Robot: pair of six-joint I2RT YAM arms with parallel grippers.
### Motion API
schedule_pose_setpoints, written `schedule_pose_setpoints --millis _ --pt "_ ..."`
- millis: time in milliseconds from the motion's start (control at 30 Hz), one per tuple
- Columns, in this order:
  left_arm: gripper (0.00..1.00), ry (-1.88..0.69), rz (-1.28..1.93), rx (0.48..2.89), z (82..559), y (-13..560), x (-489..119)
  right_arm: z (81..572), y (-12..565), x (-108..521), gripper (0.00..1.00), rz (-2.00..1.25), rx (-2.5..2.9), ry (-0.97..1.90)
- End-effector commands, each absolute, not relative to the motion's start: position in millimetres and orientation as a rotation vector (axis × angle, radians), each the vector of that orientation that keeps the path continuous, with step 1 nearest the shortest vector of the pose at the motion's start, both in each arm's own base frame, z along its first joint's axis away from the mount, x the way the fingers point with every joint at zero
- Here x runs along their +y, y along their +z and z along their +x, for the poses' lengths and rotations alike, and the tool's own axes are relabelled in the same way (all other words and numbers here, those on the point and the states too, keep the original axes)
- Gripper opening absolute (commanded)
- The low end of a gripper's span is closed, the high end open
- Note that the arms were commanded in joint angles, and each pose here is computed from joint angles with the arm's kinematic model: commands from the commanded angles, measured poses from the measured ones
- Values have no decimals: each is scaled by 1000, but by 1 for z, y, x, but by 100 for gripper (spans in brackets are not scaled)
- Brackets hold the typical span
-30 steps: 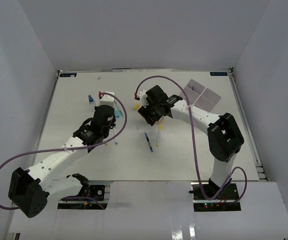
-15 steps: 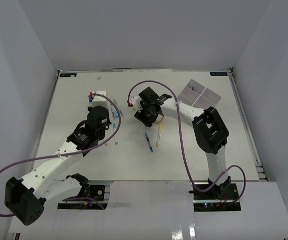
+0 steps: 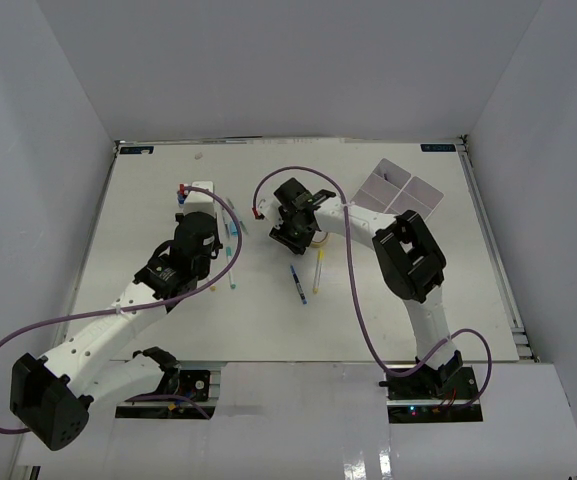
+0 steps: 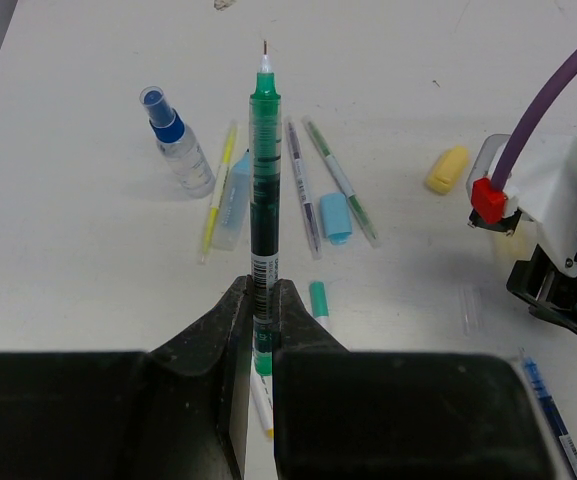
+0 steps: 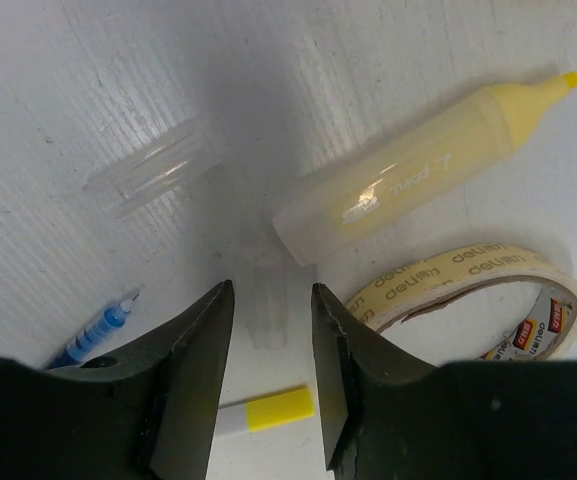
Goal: Sort the stationery into containers
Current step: Pick up the pen cap from the center of the board.
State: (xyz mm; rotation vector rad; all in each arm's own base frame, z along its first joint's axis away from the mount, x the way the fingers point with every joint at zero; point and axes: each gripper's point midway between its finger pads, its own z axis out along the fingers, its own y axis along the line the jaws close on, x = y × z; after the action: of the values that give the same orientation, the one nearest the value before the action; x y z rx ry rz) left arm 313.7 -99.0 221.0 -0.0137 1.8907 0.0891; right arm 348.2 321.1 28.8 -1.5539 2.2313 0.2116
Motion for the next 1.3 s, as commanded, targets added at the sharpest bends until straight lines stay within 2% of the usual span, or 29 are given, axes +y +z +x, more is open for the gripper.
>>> schedule_pose_setpoints --millis 0,300,400,533,600,700,900,967,1267 --pt "14 69 -26 1879 315 226 -100 356 32 328 43 -1565 2198 193" --pt "14 53 -15 1883 315 225 -102 354 29 330 41 -1558 2213 218" --pt "14 48 -13 1884 315 225 -103 356 31 331 37 -1550 2211 220" --pt "14 24 2 1888 315 225 -107 355 36 333 27 -1545 2204 227" --pt "14 8 10 1884 315 226 -109 355 41 332 18 -1541 2199 226" --pt "14 -42 42 1870 314 230 -116 355 57 332 16 -1517 2182 226" --pt "14 -213 174 1817 306 243 -144 349 122 331 16 -1397 2109 267" --pt "15 -308 242 1796 299 248 -159 348 159 330 13 -1311 2065 297" --pt "15 -677 563 1639 267 286 -226 338 315 316 12 -860 1801 433"
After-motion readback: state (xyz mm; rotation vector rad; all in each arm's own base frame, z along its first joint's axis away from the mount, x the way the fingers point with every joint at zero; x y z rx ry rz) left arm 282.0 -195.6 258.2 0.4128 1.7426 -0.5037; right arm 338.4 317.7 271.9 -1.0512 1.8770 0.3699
